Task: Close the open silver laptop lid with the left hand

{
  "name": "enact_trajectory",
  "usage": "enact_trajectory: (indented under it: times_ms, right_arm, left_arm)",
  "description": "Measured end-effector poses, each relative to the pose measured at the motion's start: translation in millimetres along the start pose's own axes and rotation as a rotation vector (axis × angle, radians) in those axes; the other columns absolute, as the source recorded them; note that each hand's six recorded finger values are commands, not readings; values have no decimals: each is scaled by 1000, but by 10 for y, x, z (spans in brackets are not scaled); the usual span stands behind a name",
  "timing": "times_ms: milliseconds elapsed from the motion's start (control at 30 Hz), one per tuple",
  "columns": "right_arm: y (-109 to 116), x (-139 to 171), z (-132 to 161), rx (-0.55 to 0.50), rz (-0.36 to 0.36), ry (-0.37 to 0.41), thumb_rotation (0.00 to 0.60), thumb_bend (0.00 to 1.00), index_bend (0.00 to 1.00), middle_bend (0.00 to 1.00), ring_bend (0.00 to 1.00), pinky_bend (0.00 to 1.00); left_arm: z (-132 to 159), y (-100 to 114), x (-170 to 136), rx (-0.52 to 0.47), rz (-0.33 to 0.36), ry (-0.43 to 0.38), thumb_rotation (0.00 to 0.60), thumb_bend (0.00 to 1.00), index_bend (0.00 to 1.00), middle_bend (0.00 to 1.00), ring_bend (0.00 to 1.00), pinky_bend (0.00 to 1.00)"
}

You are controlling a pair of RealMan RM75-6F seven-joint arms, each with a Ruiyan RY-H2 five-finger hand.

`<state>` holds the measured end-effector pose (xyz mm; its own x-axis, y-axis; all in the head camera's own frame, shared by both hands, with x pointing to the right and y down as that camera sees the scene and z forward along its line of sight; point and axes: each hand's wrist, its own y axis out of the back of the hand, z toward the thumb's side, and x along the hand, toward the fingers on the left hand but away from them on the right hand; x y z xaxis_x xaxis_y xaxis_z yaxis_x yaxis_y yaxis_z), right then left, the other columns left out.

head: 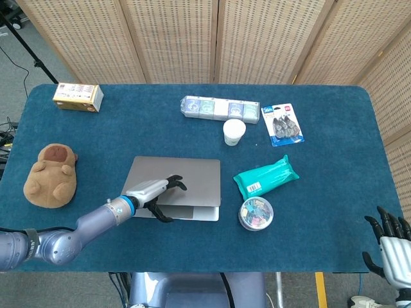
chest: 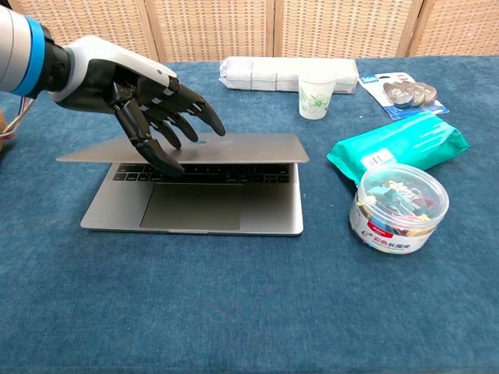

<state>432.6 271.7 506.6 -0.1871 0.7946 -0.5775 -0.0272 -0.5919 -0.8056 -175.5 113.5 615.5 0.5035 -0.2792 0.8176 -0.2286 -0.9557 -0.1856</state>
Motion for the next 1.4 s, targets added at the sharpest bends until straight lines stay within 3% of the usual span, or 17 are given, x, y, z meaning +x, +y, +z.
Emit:
enact_trajectory:
  times_ms: [733,1400]
  right_arm:
    - [24,143,-29,44,63,-17,600,375,206,0,0,0]
    - [-20,127,-81,58,117,-45,600,375,189,0,0,0]
  left_arm:
    - [-175,-218,139,-108,-98,46,600,193,212,35,120,142]
    - [-276,-363,188,-111,-155,57,600,193,212,35,120,142]
